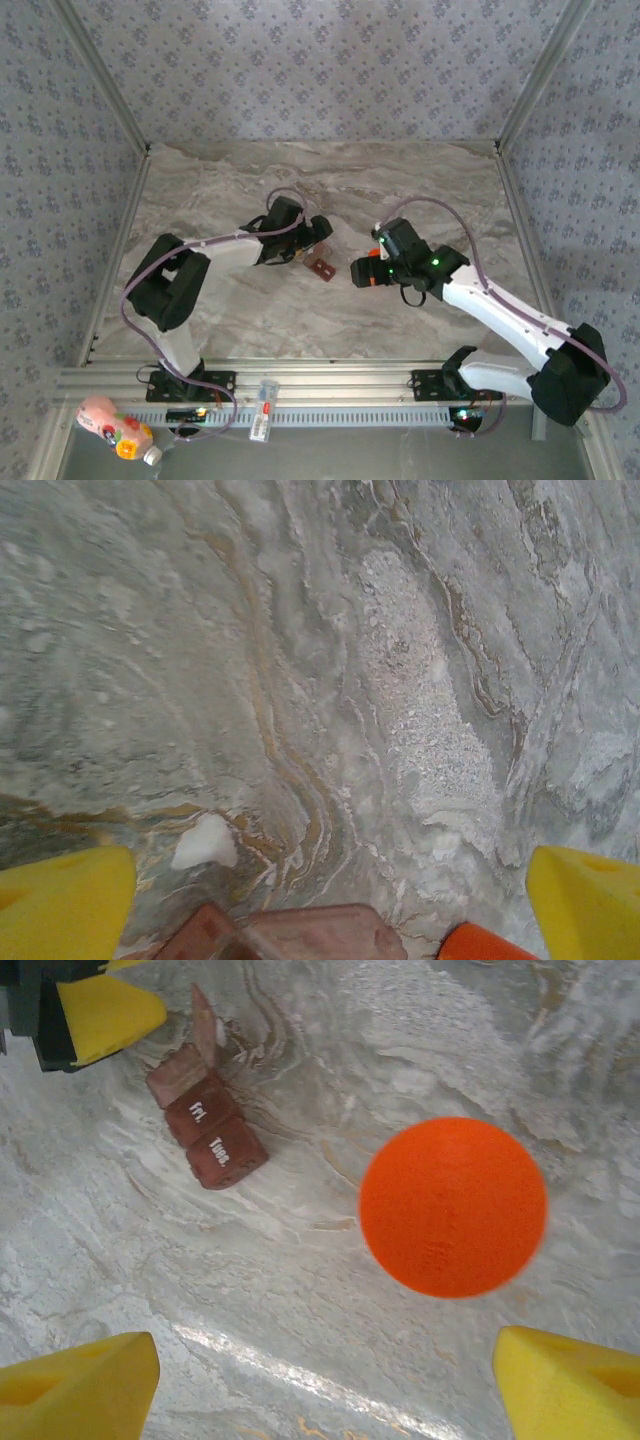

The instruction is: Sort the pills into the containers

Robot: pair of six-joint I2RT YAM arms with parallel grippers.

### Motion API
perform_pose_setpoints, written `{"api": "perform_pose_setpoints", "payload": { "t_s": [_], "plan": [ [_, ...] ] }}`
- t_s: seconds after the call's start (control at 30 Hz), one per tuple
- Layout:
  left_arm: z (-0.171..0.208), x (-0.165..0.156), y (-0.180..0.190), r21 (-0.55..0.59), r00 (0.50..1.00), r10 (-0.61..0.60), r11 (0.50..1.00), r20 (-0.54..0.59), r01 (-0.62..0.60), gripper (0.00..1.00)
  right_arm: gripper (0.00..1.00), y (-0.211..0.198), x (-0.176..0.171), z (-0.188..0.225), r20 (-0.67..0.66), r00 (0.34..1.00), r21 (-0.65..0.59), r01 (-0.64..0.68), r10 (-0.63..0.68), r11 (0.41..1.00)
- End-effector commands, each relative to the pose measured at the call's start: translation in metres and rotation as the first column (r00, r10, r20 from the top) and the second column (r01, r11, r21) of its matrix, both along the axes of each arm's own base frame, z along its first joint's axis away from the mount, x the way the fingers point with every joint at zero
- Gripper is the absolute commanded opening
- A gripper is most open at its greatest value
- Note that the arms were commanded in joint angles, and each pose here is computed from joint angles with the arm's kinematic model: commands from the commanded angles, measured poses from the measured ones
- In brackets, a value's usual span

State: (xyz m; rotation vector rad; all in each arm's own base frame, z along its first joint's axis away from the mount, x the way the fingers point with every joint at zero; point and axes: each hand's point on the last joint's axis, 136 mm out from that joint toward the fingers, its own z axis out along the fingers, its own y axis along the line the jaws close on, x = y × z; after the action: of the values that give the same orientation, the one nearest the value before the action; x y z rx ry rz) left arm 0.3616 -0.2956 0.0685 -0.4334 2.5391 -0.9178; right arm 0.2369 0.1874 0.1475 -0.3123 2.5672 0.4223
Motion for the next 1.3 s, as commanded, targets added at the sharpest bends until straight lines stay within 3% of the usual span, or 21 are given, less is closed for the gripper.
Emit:
{"api": "perform_pose_setpoints", "payload": {
  "t_s": [0.0,0.17,0.47,0.87,1.13,1.27],
  "plan": [
    [0.009,0.008,-0.016,-0.048,0.999,-0.012,0.999,0.036,0.014,1.0,0.91,-0.014,-0.004,0.003,-0.008,0.999,0.0,0.033,-0.033,0.999],
    [0.004,0.002,-0.024,-0.057,1.0,-0.018,0.998,0.024,0.019,1.0,1.0,-0.027,0.0,0.005,0.002,0.998,-0.025,0.061,-0.061,0.998],
    [0.01,-0.013,-0.03,-0.083,1.0,0.003,0.997,0.029,-0.001,1.0,1.0,-0.052,0.015,0.007,0.018,0.984,-0.016,0.176,-0.176,0.984],
    [0.013,-0.034,-0.03,-0.115,0.999,0.031,0.993,0.03,-0.028,1.0,1.0,-0.066,0.021,0.005,-0.004,0.975,-0.002,0.222,-0.222,0.975],
    [0.015,-0.052,-0.039,-0.136,0.999,0.029,0.99,0.029,-0.025,1.0,1.0,-0.077,0.026,-0.001,-0.005,0.962,-0.056,0.272,-0.273,0.961],
    [0.011,-0.06,-0.037,-0.151,0.999,0.046,0.988,0.015,-0.043,1.0,1.0,-0.072,0.026,0.005,0.019,0.968,0.002,0.251,-0.251,0.968]
  ]
}}
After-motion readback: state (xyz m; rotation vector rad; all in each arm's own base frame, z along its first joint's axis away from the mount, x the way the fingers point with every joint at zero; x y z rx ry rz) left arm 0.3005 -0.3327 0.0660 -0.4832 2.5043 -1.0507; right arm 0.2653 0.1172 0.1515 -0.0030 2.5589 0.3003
